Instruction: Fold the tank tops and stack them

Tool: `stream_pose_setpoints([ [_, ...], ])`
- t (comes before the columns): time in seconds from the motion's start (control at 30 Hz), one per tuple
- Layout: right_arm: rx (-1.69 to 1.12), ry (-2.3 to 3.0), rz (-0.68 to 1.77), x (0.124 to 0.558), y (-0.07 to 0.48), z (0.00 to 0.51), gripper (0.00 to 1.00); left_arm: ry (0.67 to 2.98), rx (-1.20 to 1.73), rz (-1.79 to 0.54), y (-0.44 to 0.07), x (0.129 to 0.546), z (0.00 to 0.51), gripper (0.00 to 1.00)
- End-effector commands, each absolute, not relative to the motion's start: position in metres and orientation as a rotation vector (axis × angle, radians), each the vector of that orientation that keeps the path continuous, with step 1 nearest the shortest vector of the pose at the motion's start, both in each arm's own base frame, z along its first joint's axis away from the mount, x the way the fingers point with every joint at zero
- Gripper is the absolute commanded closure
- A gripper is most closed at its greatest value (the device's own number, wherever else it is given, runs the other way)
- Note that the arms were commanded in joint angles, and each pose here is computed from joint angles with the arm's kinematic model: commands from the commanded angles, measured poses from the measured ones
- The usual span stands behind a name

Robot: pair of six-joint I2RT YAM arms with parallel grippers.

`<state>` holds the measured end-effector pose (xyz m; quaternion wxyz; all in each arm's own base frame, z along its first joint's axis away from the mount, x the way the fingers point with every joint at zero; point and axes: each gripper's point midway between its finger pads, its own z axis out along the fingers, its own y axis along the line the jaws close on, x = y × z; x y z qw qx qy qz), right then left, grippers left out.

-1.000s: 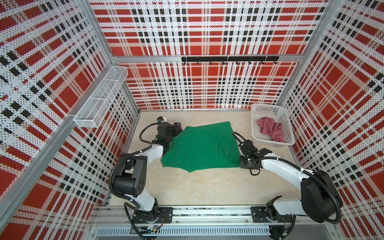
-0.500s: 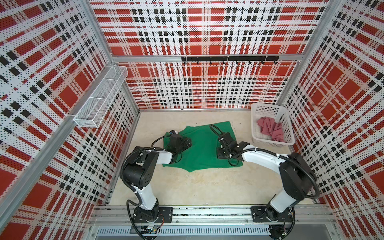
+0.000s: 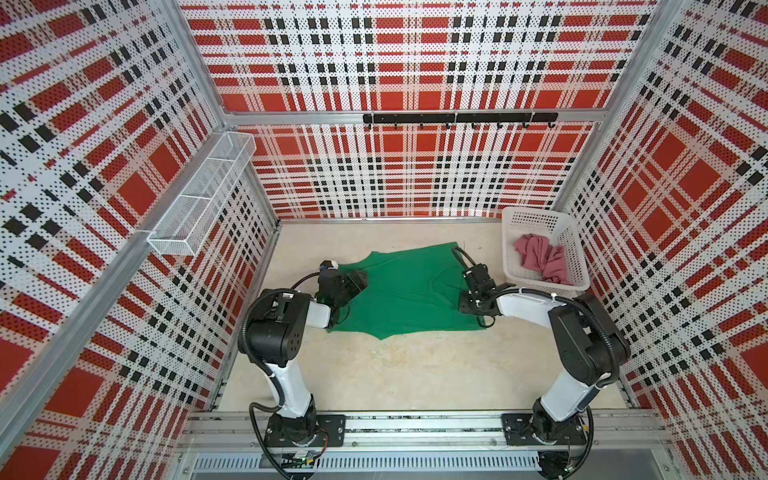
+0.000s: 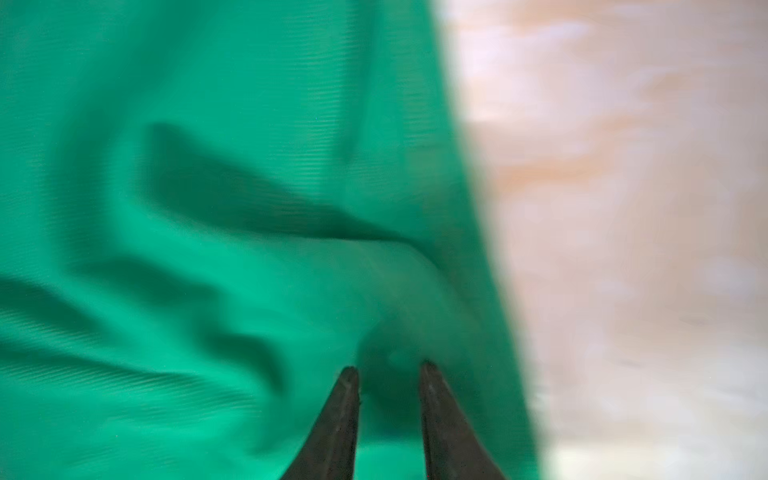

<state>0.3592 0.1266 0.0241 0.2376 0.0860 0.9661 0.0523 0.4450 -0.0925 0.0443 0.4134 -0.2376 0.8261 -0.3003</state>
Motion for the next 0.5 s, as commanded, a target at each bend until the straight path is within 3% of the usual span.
stream_pose_setpoints([
  [0.0,0.274,2.622,0.059,0.357,0.098,0.033,0.68,2.283,-0.720,-0.645,-0.075,0.407,-0.027,0.16],
  [0.17,0.239,2.589,0.032,0.358,0.086,0.058,0.66,2.285,-0.701,-0.658,-0.077,0.408,-0.026,0.16],
  [0.47,0.089,2.481,0.287,0.381,0.140,0.104,0.65,2.265,-0.506,-0.690,-0.097,0.425,0.023,0.15],
])
